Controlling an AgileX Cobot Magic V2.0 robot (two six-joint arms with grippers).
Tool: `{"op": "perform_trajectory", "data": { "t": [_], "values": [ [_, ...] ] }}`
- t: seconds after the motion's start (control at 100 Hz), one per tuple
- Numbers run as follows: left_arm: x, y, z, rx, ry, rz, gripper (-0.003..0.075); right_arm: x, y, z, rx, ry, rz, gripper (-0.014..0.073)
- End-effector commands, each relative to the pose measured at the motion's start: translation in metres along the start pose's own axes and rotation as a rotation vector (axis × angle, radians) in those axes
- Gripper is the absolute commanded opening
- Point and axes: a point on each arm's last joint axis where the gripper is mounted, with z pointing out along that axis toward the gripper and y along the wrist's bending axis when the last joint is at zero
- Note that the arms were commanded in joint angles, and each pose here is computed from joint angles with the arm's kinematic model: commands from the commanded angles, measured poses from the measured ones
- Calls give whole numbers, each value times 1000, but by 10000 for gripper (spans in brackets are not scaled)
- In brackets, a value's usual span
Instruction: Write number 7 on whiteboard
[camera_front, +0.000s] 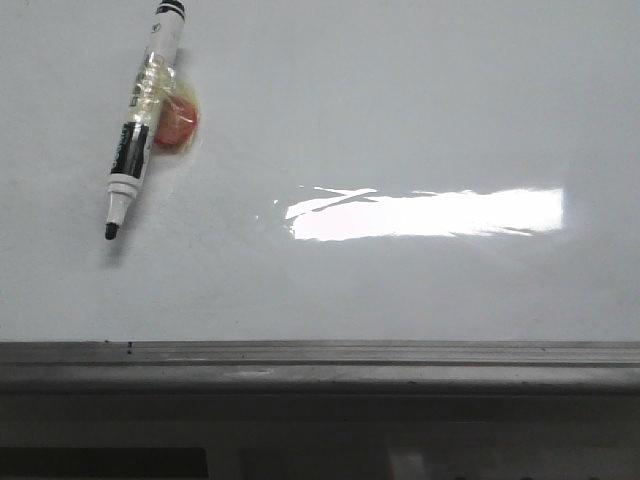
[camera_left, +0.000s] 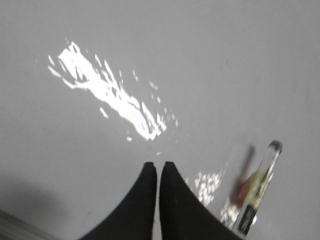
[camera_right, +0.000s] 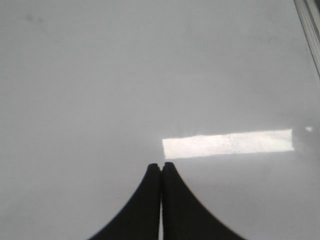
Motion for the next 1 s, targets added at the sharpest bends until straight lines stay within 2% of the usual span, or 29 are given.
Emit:
{"op": "perform_trajectory", "data": {
  "t": [0.0,0.08,0.13,0.2,0.3,0.41,0.48,0.53,0.56,0.6,0.65,0.72,0.79,0.82,0.87,0.95,0.99],
  "values": [
    [-8,4,-2,25,-129,-144,-20,-3,-4,-1,27,-78,153,-64],
    [-10,2,-2,36,-136,-220,-20,-4,-4,-2,33,-81,257,-64],
    [-11,0,-3,40,-140,-195,-20,-12,-2,-2,22,-88,303,-64],
    [-14,-7,-4,57,-128,-147,-20,-28,5,-4,-23,-73,306,-64],
    [-19,-27,-5,68,-43,40,-20,-55,21,-10,-115,5,266,-64],
    [-28,-50,-2,11,109,282,-20,-83,36,-14,-198,117,66,-64],
    [-35,-61,3,-51,211,446,-18,-94,43,-11,-240,222,8,-64],
    [-40,-67,9,-80,276,547,6,-100,47,-8,-258,293,-5,-60],
    [-42,-70,14,-95,320,590,47,-103,48,-5,-264,323,-10,-50],
    [-46,-75,20,-97,350,637,101,-107,50,-1,-268,360,-17,-13],
    [-50,-79,28,-106,381,663,205,-110,51,4,-274,390,-16,63],
    [-53,-81,39,-119,416,678,347,-112,52,6,-286,390,-15,224],
    [-53,-83,48,-123,448,644,443,-111,52,6,-298,396,-16,386],
    [-52,-83,51,-118,462,629,458,-112,53,5,-308,396,-16,446],
    [-49,-85,54,-96,484,603,458,-112,53,5,-314,395,-16,489],
    [-42,-89,57,-42,536,572,437,-113,53,5,-318,388,-16,489],
    [-38,-91,59,-6,564,597,426,-113,53,5,-317,386,-15,489]
  ]
}}
